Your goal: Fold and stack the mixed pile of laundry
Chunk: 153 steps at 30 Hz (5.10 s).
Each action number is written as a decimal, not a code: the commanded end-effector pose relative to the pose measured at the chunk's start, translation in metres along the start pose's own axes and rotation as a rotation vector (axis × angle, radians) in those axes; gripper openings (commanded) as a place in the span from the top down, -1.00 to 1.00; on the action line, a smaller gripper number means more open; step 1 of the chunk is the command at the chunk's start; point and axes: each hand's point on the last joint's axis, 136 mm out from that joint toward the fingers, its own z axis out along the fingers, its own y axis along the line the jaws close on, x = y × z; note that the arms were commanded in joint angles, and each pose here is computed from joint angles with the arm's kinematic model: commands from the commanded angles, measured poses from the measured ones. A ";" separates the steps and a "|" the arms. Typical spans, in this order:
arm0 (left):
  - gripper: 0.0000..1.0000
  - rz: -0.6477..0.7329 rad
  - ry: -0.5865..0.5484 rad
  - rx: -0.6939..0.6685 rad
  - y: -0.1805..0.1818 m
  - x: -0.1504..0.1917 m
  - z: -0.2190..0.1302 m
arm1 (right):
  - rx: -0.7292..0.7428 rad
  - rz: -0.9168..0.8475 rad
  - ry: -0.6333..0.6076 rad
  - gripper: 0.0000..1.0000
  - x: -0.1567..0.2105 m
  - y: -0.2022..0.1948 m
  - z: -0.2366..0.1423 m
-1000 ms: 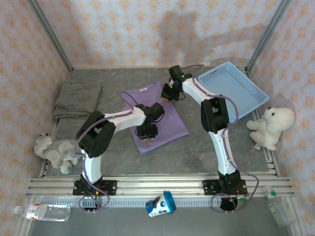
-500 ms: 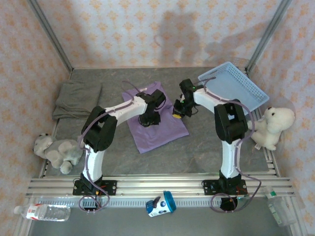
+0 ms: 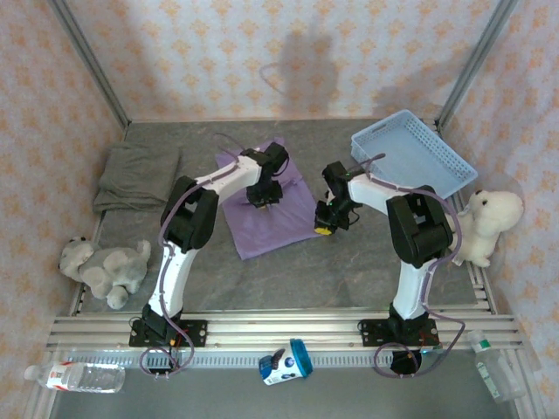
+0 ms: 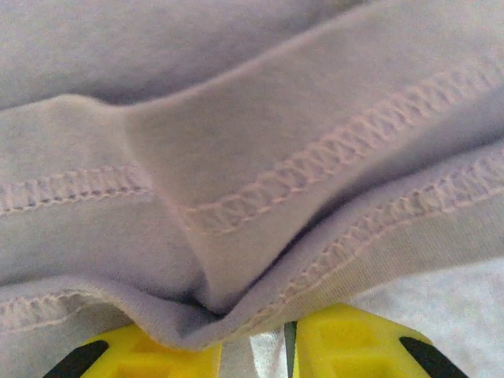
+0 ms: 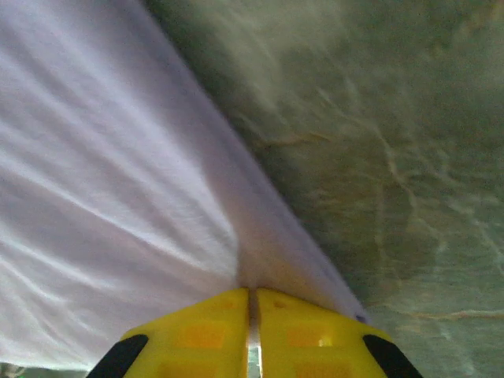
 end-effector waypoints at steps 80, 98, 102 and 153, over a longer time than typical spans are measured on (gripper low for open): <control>0.67 -0.575 -0.057 -0.030 0.090 0.174 -0.007 | 0.074 -0.015 -0.140 1.00 0.022 -0.028 -0.012; 1.00 -0.399 -0.231 0.021 0.098 0.212 -0.098 | -0.036 -0.036 -0.133 1.00 0.122 -0.045 -0.065; 1.00 -0.424 -0.339 0.093 0.092 0.187 -0.136 | -0.107 -0.042 -0.191 1.00 0.113 -0.021 -0.094; 0.05 -0.323 -0.035 -0.017 0.016 0.024 -0.008 | 0.044 -0.068 -0.300 0.47 -0.159 0.042 -0.040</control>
